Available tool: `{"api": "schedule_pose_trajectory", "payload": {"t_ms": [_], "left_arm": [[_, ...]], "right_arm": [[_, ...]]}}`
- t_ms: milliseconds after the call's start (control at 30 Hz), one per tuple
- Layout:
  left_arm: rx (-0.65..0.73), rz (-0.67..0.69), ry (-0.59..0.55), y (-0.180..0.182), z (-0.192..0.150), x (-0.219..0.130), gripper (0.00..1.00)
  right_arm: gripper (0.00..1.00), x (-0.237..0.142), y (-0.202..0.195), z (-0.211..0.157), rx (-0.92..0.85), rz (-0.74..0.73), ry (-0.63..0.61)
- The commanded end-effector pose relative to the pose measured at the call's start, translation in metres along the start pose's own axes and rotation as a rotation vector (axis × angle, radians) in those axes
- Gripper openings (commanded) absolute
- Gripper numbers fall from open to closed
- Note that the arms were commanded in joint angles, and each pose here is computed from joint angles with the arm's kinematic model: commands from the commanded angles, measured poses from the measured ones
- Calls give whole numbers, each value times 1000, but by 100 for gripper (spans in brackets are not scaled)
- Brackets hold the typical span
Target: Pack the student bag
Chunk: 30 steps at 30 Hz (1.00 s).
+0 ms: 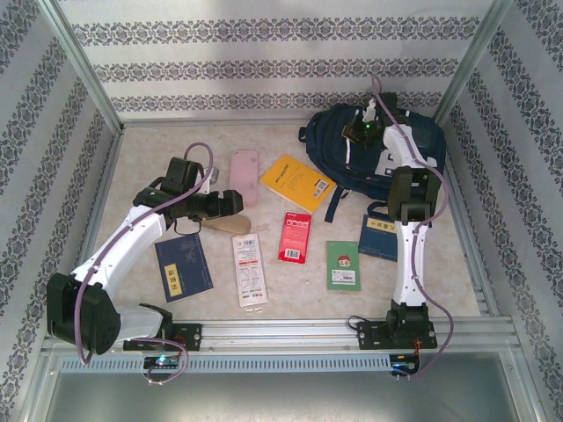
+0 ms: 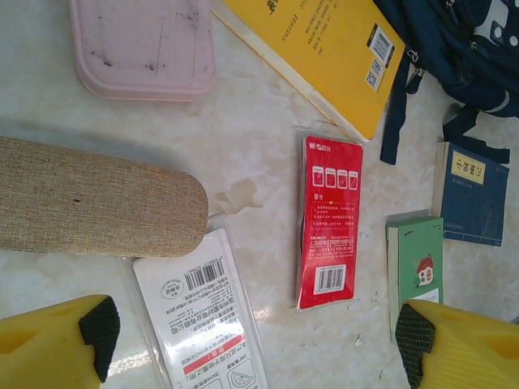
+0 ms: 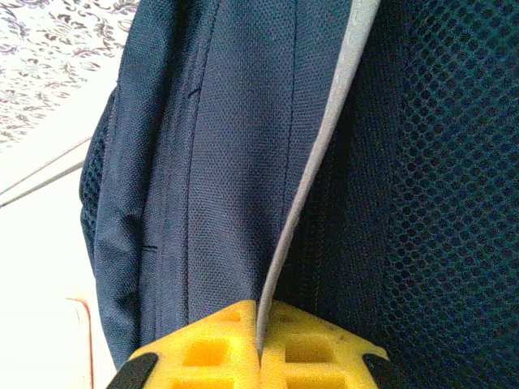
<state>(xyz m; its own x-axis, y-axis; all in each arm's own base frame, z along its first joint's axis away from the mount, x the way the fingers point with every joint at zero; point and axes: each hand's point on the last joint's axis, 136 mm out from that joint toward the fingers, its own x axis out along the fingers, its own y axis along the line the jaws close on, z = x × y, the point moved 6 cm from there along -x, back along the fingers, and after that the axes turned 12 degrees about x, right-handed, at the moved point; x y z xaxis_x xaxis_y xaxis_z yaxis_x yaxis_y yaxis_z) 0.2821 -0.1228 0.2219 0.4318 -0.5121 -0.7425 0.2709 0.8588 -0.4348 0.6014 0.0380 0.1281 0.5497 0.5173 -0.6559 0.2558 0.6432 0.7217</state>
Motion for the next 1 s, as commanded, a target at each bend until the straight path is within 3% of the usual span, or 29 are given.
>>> {"api": "schedule_pose_trajectory", "payload": {"t_ms": [0, 200, 400, 633, 800, 967], "left_arm": [[48, -5, -31, -5, 7, -3, 90], [65, 52, -68, -3, 10, -15, 94], [96, 92, -121, -3, 6, -31, 95], [126, 133, -182, -3, 1, -49, 95], [129, 136, -195, -4, 0, -53, 94], [149, 121, -220, -10, 0, -56, 92]], "right_arm": [[0, -35, 38, 4, -24, 71, -32], [0, -111, 100, 11, -117, 151, -155], [0, -179, 142, -7, -188, 213, -230], [0, -224, 144, -61, -244, 42, -307], [0, -229, 154, -125, -357, -146, -333], [0, -196, 155, -180, -292, -204, -267]]}}
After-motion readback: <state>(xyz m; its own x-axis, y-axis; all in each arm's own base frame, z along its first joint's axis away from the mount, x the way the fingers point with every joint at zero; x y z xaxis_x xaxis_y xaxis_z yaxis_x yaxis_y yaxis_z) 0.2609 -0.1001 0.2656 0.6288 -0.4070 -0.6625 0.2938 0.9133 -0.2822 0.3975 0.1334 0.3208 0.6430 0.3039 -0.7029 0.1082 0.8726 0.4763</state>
